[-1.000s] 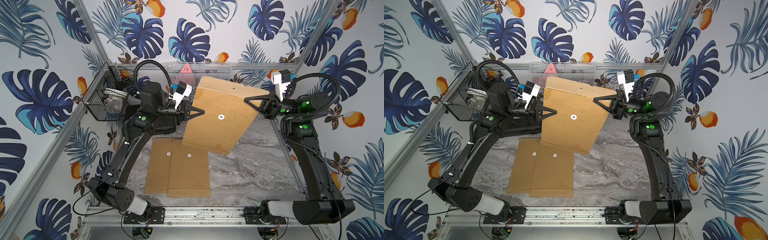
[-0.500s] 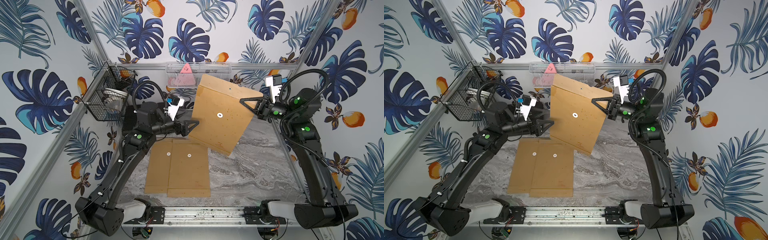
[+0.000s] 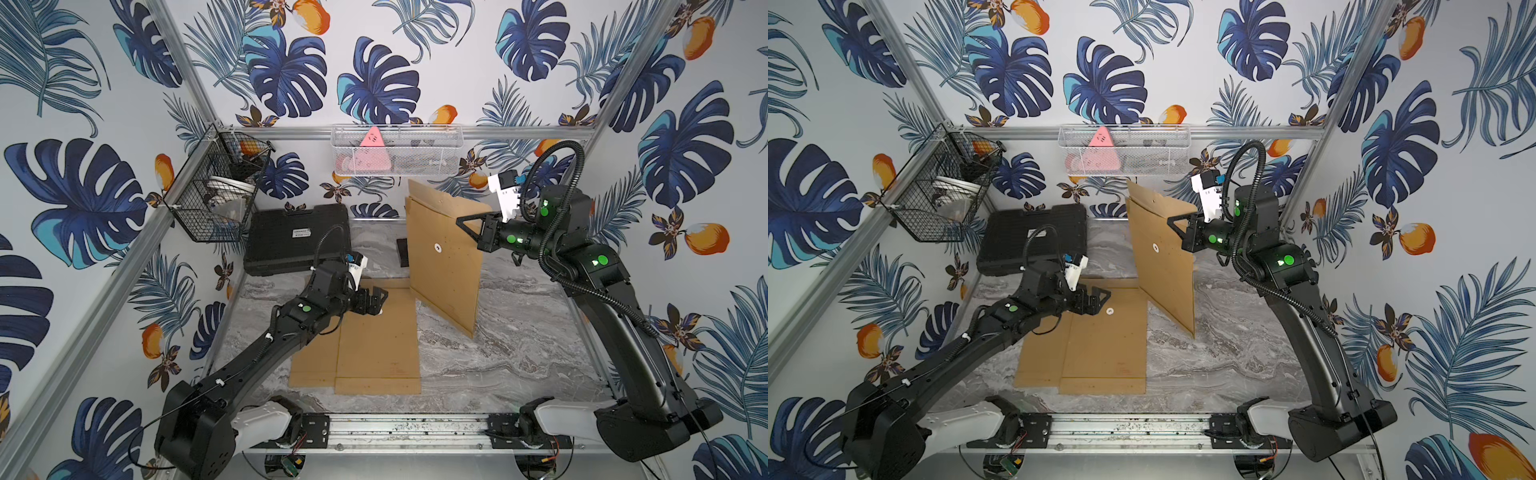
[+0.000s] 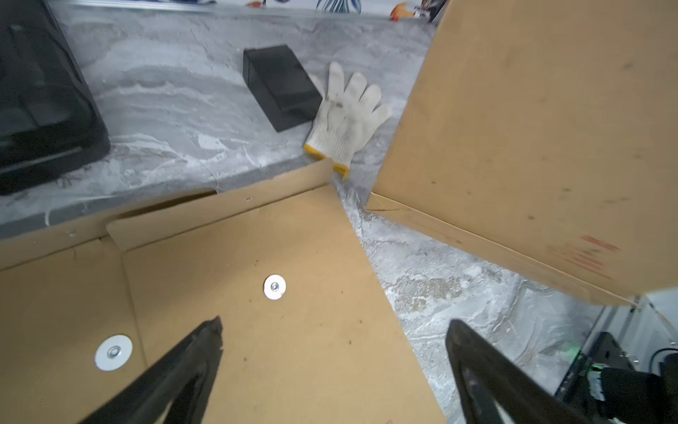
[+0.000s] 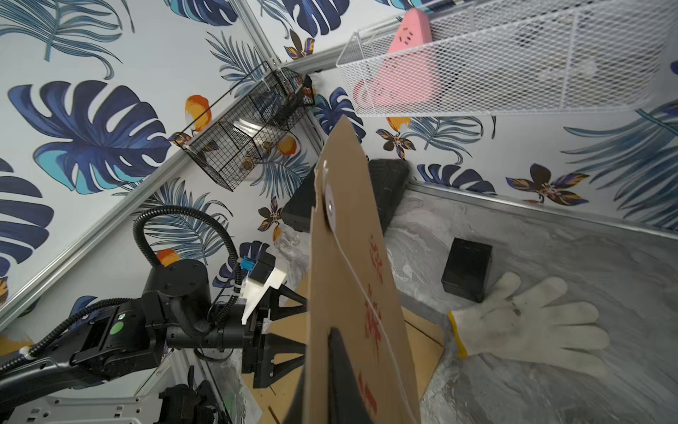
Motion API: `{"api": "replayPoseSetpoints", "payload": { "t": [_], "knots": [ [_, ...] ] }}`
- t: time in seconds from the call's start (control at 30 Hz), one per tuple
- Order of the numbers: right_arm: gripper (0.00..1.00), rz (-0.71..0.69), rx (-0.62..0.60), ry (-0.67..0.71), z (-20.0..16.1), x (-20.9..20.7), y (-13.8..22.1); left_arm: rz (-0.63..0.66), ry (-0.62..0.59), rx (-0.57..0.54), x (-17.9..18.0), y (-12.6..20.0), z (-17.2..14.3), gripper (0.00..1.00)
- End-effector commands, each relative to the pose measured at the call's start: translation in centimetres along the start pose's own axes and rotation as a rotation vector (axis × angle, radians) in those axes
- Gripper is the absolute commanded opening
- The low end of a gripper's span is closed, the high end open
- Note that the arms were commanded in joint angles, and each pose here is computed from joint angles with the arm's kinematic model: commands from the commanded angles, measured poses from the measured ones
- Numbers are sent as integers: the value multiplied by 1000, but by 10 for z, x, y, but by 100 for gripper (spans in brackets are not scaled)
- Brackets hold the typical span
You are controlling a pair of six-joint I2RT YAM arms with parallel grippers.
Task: Open the file bag
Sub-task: Place the file bag at the center of the board, then adjust the file bag at the center of the board.
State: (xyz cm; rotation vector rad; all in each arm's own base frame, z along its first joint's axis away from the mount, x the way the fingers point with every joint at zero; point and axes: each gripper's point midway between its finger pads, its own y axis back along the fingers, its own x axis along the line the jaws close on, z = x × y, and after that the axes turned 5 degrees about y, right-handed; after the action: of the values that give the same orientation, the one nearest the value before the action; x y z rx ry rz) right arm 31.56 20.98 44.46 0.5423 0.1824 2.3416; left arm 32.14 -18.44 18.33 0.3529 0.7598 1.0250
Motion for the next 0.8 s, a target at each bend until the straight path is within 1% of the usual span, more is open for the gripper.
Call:
{"api": "replayPoseSetpoints", "payload": {
  "t": [0.0, 0.07, 0.13, 0.2, 0.37, 0.4, 0.5, 0.53, 0.63, 0.77],
  "knots": [
    [0, -57, 45, 17, -9, -5, 10, 104, 54, -53, 18, -16, 1, 99],
    [0, -91, 65, 21, -14, -9, 15, 117, 78, -29, 24, -30, -8, 97],
    [0, -121, 71, 24, -17, -10, 23, 133, 94, 0, 31, -44, -16, 90],
    [0, -122, 65, 6, -17, -8, 29, 140, 96, 23, 35, -57, -21, 83],
    [0, -34, 56, -38, -20, 11, 35, 151, 82, 69, 39, -84, -22, 60],
    [0, -27, 62, -41, -22, 12, 36, 153, 86, 75, 40, -89, -24, 58],
    [0, 1, 86, -29, -23, 20, 40, 162, 89, 96, 46, -102, -27, 57],
    [0, 18, 98, -22, -24, 23, 41, 167, 88, 102, 48, -106, -27, 53],
    [0, 49, 113, -3, -27, 30, 44, 172, 107, 112, 56, -116, -27, 47],
    [0, 68, 123, 9, -29, 33, 46, 160, 127, 133, 62, -130, -27, 33]
  ]
}}
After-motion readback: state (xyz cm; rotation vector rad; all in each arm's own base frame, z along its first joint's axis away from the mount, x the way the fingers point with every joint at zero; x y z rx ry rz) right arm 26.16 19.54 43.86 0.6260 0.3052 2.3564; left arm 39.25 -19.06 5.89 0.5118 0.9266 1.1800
